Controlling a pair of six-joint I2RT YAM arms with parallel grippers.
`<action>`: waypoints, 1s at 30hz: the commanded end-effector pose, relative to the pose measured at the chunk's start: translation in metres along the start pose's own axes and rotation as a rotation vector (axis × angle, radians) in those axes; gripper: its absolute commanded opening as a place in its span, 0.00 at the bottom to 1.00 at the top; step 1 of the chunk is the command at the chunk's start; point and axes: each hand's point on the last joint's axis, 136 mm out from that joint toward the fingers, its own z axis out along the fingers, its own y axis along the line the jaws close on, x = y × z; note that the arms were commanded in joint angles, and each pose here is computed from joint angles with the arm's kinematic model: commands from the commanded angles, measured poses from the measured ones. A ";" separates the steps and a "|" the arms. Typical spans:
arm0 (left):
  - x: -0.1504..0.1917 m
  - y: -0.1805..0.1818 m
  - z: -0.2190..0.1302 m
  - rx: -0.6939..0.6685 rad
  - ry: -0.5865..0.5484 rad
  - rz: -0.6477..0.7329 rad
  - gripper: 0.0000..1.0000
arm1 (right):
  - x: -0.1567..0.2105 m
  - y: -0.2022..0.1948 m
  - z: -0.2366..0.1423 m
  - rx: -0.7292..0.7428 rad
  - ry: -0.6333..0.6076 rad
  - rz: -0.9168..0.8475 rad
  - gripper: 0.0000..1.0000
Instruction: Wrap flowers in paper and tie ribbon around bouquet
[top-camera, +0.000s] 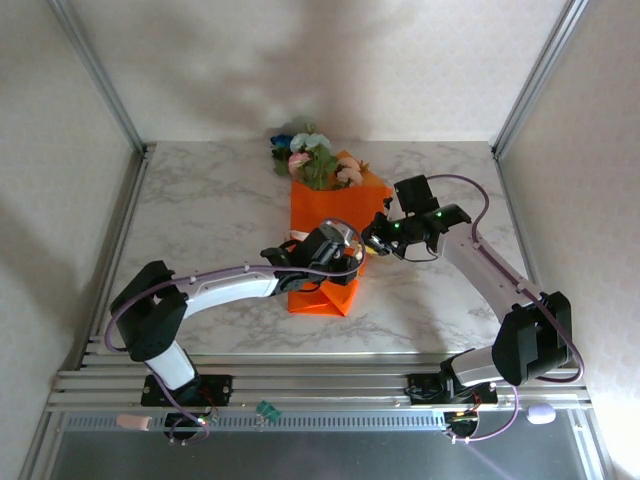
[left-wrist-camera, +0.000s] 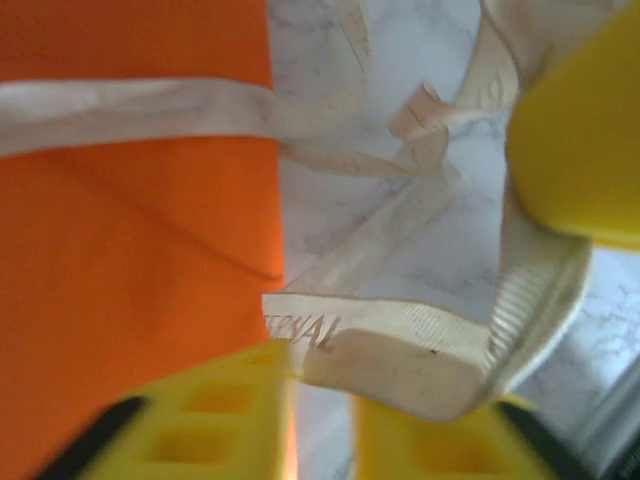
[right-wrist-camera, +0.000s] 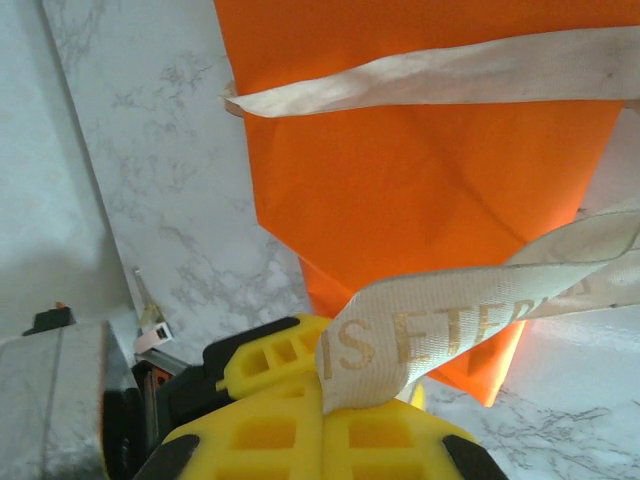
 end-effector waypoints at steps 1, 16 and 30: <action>-0.027 0.000 -0.015 -0.059 -0.090 0.013 0.00 | -0.006 0.022 -0.010 -0.056 -0.020 -0.015 0.00; -0.056 0.041 -0.092 -0.297 0.003 0.095 0.00 | -0.017 0.033 -0.016 -0.047 -0.022 -0.124 0.48; -0.148 0.068 -0.082 -0.639 -0.086 0.340 0.00 | -0.045 -0.011 -0.009 0.044 -0.133 -0.069 0.36</action>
